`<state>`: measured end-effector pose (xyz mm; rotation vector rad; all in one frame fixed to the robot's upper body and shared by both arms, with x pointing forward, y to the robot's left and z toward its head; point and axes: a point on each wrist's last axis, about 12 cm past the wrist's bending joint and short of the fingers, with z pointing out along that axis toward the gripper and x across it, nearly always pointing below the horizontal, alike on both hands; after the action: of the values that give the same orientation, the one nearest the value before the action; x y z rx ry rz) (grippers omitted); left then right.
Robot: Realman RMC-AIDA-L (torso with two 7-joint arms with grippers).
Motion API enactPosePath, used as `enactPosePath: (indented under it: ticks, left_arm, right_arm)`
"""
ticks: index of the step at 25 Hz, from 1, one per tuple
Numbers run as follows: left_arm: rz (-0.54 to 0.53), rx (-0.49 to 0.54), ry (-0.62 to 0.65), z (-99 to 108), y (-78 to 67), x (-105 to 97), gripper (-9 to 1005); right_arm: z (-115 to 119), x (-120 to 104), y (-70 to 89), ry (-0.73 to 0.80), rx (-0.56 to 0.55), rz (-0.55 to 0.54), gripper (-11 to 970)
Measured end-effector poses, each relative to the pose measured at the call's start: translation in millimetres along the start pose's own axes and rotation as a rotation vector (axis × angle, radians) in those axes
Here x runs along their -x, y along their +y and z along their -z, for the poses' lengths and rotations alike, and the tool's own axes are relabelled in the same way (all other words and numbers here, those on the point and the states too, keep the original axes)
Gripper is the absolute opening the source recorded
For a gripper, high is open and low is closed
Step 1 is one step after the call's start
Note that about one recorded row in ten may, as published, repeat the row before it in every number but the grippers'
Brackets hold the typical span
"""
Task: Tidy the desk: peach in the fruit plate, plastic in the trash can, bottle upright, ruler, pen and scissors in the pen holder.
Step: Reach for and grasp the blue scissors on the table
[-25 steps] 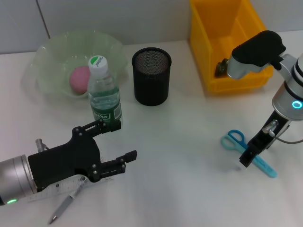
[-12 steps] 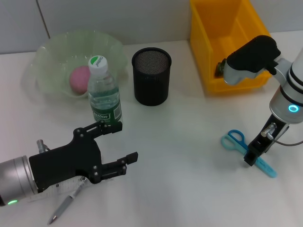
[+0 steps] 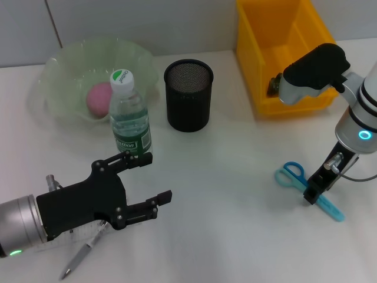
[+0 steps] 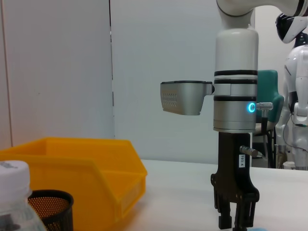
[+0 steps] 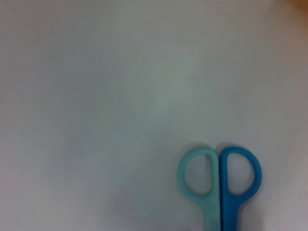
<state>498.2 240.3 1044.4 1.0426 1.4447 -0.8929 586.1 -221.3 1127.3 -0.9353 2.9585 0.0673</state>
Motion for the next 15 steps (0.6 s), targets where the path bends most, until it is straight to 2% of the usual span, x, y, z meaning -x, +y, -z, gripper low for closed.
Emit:
enactPosePath:
  ticks: [4,7,15]
  left_arm:
    - [0.0,0.0,0.0,0.0,0.0,0.0,785]
    - [0.0,-0.001,-0.001,0.0,-0.1,0.1,785]
    - [0.001,-0.003,-0.002,-0.3,-0.1,0.3,785]
  right_arm:
    - [-0.5,-0.2,0.1,-0.002,0.001,-0.001,478]
    - [-0.9,-0.5,0.2,-0.002,0.002,-0.001,421]
    - [-3.2,-0.4,2.1,-0.013,0.023,-0.004,422]
